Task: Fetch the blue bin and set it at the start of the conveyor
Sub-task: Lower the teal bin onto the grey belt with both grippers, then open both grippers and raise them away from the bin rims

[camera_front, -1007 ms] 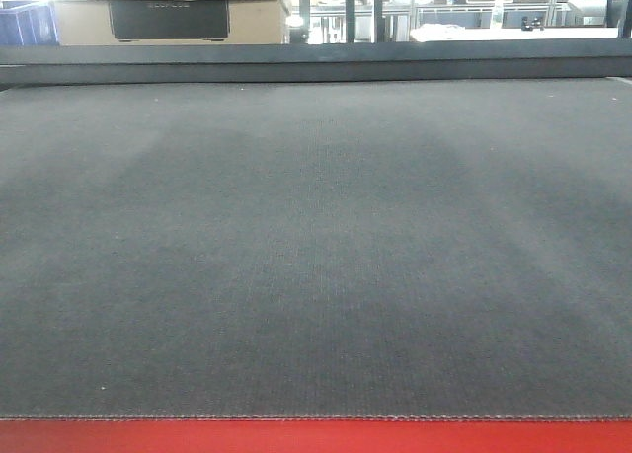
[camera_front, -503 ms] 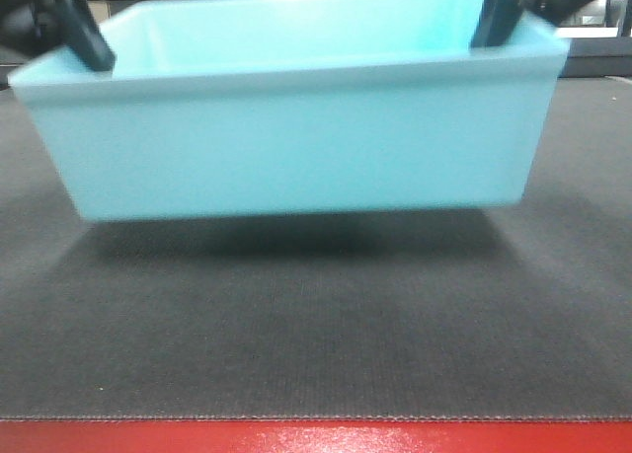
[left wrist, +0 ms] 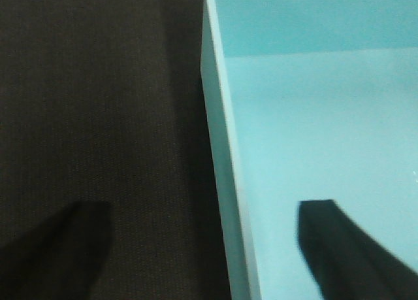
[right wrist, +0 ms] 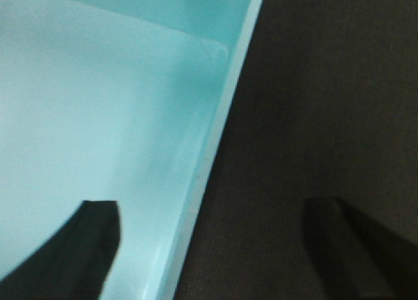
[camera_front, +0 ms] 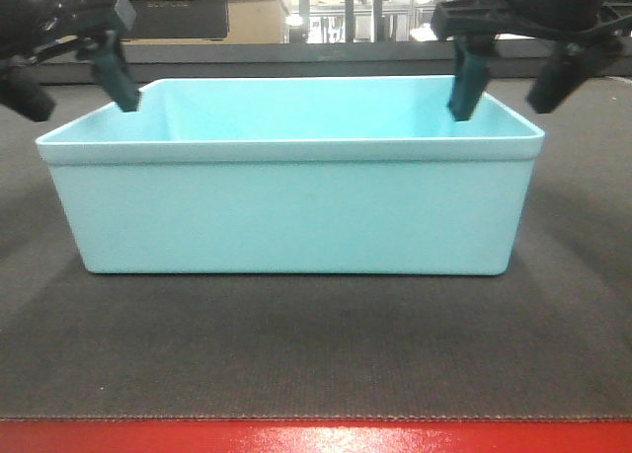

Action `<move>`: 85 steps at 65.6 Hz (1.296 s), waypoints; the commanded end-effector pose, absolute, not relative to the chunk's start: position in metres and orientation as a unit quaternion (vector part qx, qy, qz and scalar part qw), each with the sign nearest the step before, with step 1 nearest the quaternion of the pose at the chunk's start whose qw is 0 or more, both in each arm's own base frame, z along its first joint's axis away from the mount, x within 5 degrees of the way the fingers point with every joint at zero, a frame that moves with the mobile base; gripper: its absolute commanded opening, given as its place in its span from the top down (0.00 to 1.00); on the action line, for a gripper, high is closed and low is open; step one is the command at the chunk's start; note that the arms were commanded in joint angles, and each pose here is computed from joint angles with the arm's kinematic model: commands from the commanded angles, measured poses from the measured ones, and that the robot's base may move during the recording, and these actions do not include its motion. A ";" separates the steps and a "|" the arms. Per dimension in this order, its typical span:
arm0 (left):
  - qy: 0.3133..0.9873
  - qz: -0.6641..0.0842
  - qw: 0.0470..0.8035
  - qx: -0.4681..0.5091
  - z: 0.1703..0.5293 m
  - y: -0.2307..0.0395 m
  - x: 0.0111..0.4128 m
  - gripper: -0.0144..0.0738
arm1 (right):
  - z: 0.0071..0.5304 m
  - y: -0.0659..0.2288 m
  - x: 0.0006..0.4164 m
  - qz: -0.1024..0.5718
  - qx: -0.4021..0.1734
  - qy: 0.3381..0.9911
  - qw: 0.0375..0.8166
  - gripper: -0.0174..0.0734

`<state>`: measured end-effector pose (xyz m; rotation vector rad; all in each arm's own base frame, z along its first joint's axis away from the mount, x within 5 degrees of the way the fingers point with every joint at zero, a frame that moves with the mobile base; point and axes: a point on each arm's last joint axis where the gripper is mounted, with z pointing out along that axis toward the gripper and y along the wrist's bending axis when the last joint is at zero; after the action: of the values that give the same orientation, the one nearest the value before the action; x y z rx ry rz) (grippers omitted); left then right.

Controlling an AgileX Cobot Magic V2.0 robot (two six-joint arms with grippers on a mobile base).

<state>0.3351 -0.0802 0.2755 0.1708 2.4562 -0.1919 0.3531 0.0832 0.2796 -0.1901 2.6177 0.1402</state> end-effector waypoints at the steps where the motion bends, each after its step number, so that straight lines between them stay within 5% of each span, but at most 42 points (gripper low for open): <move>1: 0.932 -0.068 0.348 0.071 0.285 -0.078 0.332 0.17 | 0.289 0.080 0.349 0.046 -0.076 0.960 0.266 0.18; 20: 0.922 -0.024 0.379 0.079 0.327 -0.053 0.303 0.38 | 0.331 0.052 0.329 0.043 -0.043 0.947 0.317 0.33; 29: 0.922 -0.007 0.385 0.045 0.331 -0.027 0.287 0.54 | 0.343 0.021 0.318 0.028 -0.001 0.947 0.319 0.61; 42: 0.921 0.019 0.389 0.006 0.310 0.005 0.261 0.92 | 0.337 -0.014 0.297 0.001 0.047 0.946 0.319 0.99; 61: 0.909 0.025 0.416 -0.008 0.282 0.012 0.219 0.93 | 0.298 -0.024 0.247 -0.036 0.042 0.939 0.340 0.99; 85: 0.836 0.035 0.548 0.001 0.287 0.009 0.152 0.93 | 0.261 -0.015 0.156 -0.035 0.032 0.880 0.473 0.99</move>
<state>0.1647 0.0088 0.2815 -0.0073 2.0837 0.0717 0.1716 -0.0154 0.2622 0.1017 2.2610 -0.0675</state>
